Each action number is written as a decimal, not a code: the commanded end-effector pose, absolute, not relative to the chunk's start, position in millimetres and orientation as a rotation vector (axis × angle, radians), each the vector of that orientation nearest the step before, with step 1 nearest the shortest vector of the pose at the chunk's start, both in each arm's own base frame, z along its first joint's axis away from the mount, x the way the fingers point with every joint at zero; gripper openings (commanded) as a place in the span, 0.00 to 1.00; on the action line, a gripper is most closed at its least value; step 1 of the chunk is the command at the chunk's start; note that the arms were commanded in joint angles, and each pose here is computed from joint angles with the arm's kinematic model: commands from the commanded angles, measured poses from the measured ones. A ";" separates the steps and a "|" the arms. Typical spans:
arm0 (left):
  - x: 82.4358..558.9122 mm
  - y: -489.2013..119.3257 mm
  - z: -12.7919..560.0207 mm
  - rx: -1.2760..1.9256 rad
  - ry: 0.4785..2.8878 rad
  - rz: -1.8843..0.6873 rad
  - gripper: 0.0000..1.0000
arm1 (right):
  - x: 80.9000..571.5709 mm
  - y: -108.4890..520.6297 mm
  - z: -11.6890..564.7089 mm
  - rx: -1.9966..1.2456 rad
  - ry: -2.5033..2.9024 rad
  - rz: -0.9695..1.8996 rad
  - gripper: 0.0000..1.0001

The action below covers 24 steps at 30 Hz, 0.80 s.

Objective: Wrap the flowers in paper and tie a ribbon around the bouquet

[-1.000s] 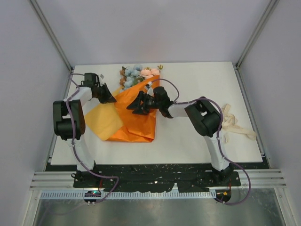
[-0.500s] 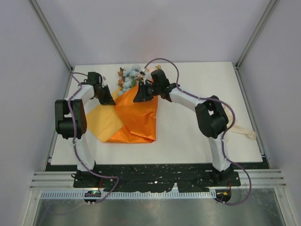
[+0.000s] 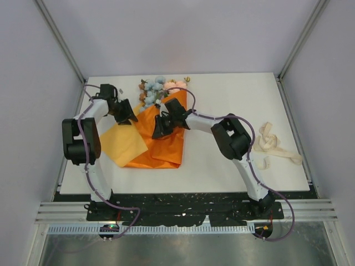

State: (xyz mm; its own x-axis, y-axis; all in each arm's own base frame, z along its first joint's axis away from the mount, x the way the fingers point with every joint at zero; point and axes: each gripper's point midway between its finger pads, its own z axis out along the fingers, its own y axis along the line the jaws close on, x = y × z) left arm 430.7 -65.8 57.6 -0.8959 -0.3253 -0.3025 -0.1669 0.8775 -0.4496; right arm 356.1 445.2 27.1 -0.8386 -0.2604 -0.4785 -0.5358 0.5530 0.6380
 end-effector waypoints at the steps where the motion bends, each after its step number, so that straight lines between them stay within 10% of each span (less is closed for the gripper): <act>1: 430.9 -28.8 110.9 -0.366 2.518 -0.583 0.57 | 381.2 423.2 13.0 -0.456 2.516 1.131 0.21; 10: 329.5 69.1 104.1 -0.621 2.701 -0.446 0.71 | 367.4 396.7 7.1 -0.328 2.654 1.019 0.20; 24: 367.3 -131.3 101.3 -0.145 2.622 -1.040 0.71 | 319.1 331.4 -2.3 -0.146 2.696 0.920 0.22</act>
